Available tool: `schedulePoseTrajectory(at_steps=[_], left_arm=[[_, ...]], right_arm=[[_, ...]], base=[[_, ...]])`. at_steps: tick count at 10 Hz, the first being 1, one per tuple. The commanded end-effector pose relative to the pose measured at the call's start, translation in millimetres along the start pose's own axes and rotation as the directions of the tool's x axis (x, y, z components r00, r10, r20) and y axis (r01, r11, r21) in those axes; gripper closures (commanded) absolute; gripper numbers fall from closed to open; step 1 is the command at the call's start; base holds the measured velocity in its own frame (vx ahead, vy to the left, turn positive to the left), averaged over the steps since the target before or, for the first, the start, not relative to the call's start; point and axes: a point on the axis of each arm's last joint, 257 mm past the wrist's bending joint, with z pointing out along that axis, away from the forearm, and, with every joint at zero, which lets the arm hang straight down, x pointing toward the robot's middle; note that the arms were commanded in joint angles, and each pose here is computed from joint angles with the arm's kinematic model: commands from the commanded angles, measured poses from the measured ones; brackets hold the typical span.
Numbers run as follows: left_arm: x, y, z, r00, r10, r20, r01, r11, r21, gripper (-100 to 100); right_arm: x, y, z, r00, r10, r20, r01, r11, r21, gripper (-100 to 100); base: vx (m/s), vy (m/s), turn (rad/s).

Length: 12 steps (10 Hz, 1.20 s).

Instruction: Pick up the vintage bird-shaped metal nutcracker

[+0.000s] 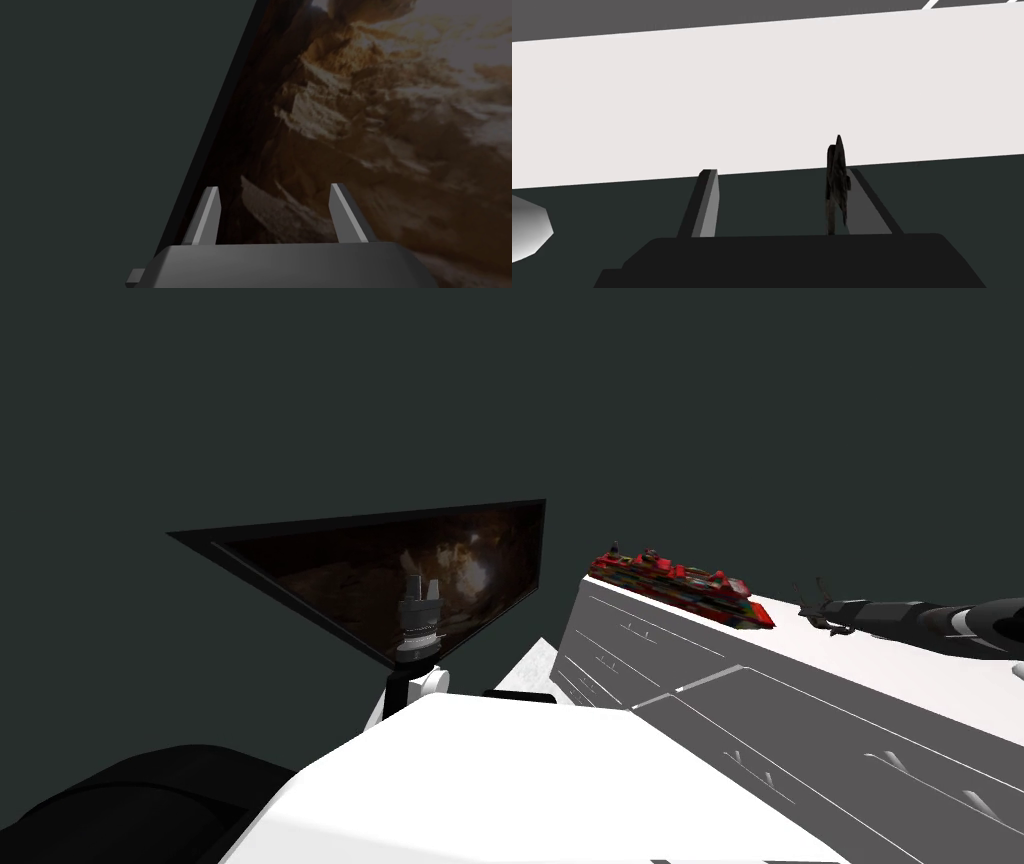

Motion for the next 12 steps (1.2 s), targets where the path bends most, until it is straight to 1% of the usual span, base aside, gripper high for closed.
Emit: schedulePoseTrajectory(at_steps=[1, 2, 4, 5, 6, 7, 8, 10, 12], left_arm=[[0.0, 0.0, 0.0, 1.000, 0.000, 0.000, 0.000, 1.000, 0.000, 0], [1.7, 0.0, 0.1, 1.000, -0.004, -0.003, 0.004, 1.000, 0.000, 0], [1.8, 0.0, 0.1, 1.000, -0.004, -0.003, 0.004, 1.000, 0.000, 0], [1.8, 0.0, 0.1, 1.000, -0.004, -0.003, 0.004, 1.000, 0.000, 0], [1.8, 0.0, 0.1, 1.000, -0.004, -0.003, 0.004, 1.000, 0.000, 0], [1.8, 0.0, 0.1, 1.000, -0.004, -0.003, 0.004, 1.000, 0.000, 0], [1.8, 0.0, 0.1, 1.000, -0.004, -0.003, 0.004, 1.000, 0.000, 0], [1.8, -0.1, 0.1, 1.000, -0.004, -0.003, 0.004, 1.000, 0.001, 0], [1.8, -0.1, 0.1, 1.000, -0.004, -0.003, 0.004, 1.000, 0.000, 0]], right_arm=[[0.0, 0.0, 0.0, 1.000, 0.000, 0.000, 0.000, 1.000, 0.000, 100], [0.3, 4.2, 0.1, 1.000, 0.000, -0.002, 0.000, 1.000, -0.010, 100], [0.1, 4.0, 0.0, 1.000, -0.001, -0.002, 0.001, 1.000, -0.010, 100], [-0.1, 4.2, -0.1, 1.000, -0.002, -0.001, 0.002, 1.000, -0.010, 0], [8.0, -19.3, 1.5, 1.000, 0.004, -0.018, -0.003, 0.999, 0.038, 100], [25.1, 0.8, 13.3, 0.999, 0.002, -0.037, -0.002, 1.000, 0.014, 100], [23.7, 5.9, 17.3, 0.999, -0.020, -0.034, 0.021, 1.000, 0.018, 100], [15.3, 5.5, 20.2, 0.999, -0.033, -0.008, 0.033, 0.998, 0.048, 100], [-1.0, 39.4, 21.8, 0.999, -0.038, 0.023, 0.039, 0.999, -0.013, 100]], base=[[0.000, 0.000, 0.000], [0.000, -0.002, -0.015], [0.000, 0.000, 0.000], [0.000, 0.000, 0.000], [0.002, 0.002, 0.017], [-0.012, -0.068, -0.285], [-0.016, -0.077, -0.157], [-0.006, -0.022, 0.011], [0.000, 0.000, 0.000]])
